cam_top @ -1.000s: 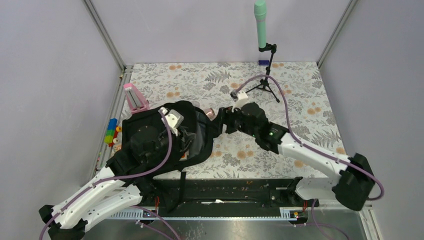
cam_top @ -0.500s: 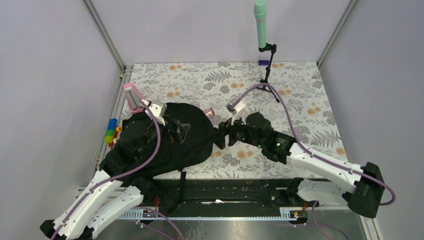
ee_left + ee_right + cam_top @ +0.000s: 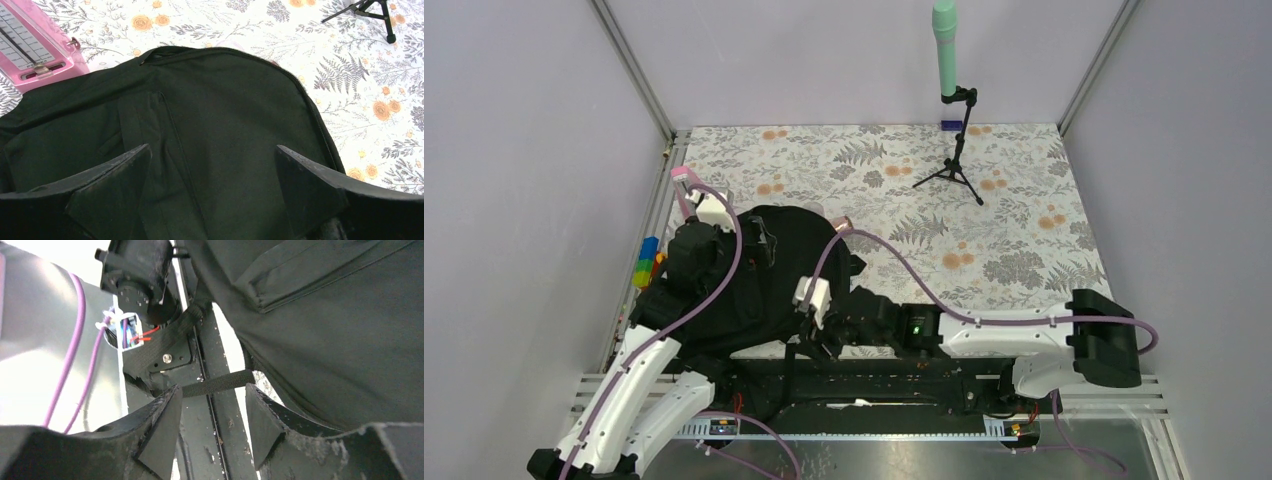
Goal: Pack the student bag
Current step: Zip the student bag at the center of the board.
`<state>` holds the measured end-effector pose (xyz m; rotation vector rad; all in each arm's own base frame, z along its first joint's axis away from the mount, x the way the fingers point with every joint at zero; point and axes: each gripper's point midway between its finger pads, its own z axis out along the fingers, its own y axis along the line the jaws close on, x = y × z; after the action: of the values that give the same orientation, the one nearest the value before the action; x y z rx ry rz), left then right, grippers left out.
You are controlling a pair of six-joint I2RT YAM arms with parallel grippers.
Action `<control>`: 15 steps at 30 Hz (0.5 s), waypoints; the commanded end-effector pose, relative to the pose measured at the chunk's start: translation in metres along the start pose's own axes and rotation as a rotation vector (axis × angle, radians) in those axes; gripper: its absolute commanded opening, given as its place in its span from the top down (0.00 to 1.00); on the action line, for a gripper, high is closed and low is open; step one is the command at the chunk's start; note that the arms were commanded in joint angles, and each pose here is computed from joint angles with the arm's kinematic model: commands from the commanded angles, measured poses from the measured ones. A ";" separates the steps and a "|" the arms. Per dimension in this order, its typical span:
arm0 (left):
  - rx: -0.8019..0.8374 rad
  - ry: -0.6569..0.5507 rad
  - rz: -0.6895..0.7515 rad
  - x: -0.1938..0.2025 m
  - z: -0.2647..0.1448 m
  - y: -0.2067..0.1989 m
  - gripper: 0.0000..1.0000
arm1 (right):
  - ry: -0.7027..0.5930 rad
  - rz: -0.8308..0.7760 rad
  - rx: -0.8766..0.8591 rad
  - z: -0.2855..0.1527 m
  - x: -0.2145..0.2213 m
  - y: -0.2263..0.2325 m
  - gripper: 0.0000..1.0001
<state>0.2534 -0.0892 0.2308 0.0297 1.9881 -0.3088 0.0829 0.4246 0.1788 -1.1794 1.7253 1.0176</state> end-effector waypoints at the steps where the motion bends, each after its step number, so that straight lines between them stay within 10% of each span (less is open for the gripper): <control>1: -0.037 -0.072 -0.027 -0.019 -0.008 0.006 0.01 | -0.078 -0.172 0.024 0.017 -0.003 0.001 0.44; 15: -0.019 -0.062 -0.024 -0.017 -0.008 0.003 0.01 | -0.066 -0.234 0.128 0.047 0.025 -0.021 0.47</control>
<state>0.2501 -0.0831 0.2315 0.0084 1.9857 -0.2865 0.0909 0.4411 0.1148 -1.2929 1.6239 0.8227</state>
